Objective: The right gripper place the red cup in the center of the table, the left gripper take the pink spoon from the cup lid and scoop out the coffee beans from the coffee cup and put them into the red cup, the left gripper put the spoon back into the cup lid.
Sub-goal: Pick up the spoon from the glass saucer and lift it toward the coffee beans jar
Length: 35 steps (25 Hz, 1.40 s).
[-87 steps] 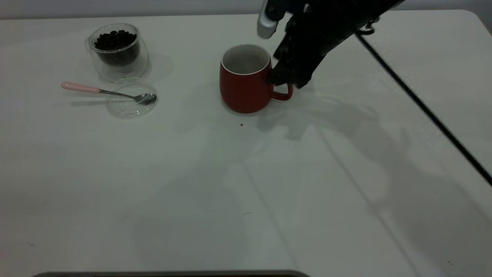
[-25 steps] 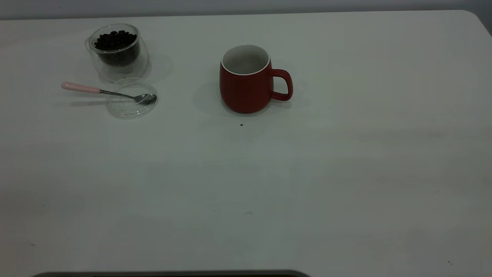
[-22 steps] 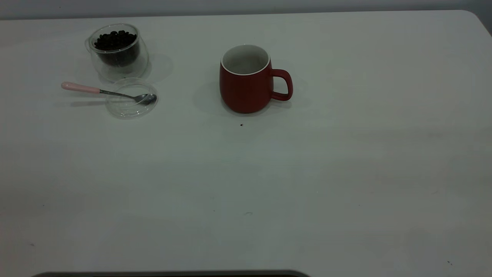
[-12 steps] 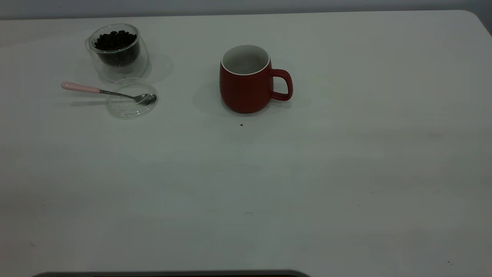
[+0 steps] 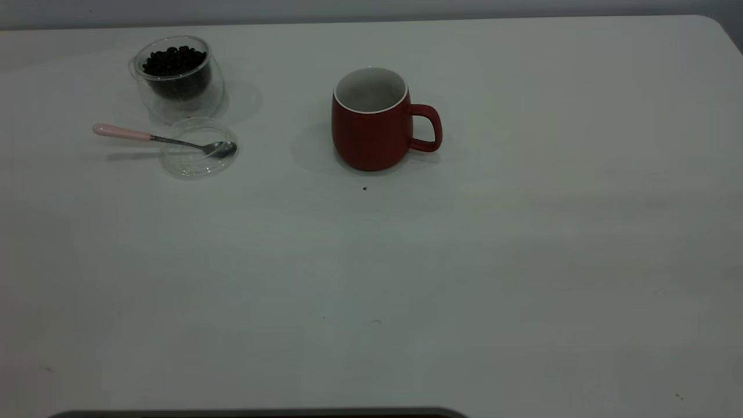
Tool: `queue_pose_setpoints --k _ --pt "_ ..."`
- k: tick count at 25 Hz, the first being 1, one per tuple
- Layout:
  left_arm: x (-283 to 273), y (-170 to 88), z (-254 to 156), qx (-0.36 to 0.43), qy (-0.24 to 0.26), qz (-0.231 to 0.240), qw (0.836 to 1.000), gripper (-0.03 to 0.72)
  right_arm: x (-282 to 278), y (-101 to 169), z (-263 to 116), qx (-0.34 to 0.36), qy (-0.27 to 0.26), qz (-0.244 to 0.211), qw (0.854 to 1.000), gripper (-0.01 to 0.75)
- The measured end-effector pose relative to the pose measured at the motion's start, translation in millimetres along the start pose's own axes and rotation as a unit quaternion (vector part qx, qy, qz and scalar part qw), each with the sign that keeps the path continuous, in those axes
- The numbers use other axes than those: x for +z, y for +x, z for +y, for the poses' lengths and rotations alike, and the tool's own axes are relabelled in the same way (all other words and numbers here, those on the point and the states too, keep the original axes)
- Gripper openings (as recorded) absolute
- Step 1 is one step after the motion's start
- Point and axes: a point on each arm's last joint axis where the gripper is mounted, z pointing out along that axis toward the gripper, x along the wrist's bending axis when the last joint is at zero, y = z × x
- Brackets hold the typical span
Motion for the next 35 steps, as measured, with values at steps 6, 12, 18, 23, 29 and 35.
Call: queue_pose_setpoints --k 6,12,18,23,29,35 --pt "65.1 -6.6 66.6 -0.012 0.084 0.006 0.996 0.432 0.0 0.0 0.0 -0.003 0.000 0.000 1.000 0.496" --pt "157.1 17.3 119.4 -0.060 0.167 0.043 0.983 0.432 0.0 0.0 -0.1 -0.003 0.001 0.000 1.000 0.496" --pt "247.9 83.4 130.6 -0.151 0.242 0.068 0.956 0.432 0.0 0.0 -0.1 0.000 0.001 0.000 1.000 0.496" --pt "313.9 101.3 128.2 -0.142 0.269 -0.014 0.953 0.432 0.0 0.0 -0.1 -0.003 0.001 0.000 1.000 0.486" --pt "387.2 109.8 130.8 -0.103 0.278 -0.147 0.944 0.435 0.0 0.0 -0.1 -0.003 0.001 0.000 1.000 0.465" --pt "439.1 116.9 128.6 -0.068 0.302 -0.205 0.928 0.538 0.0 0.0 -0.2 -0.003 0.001 0.000 1.000 0.445"
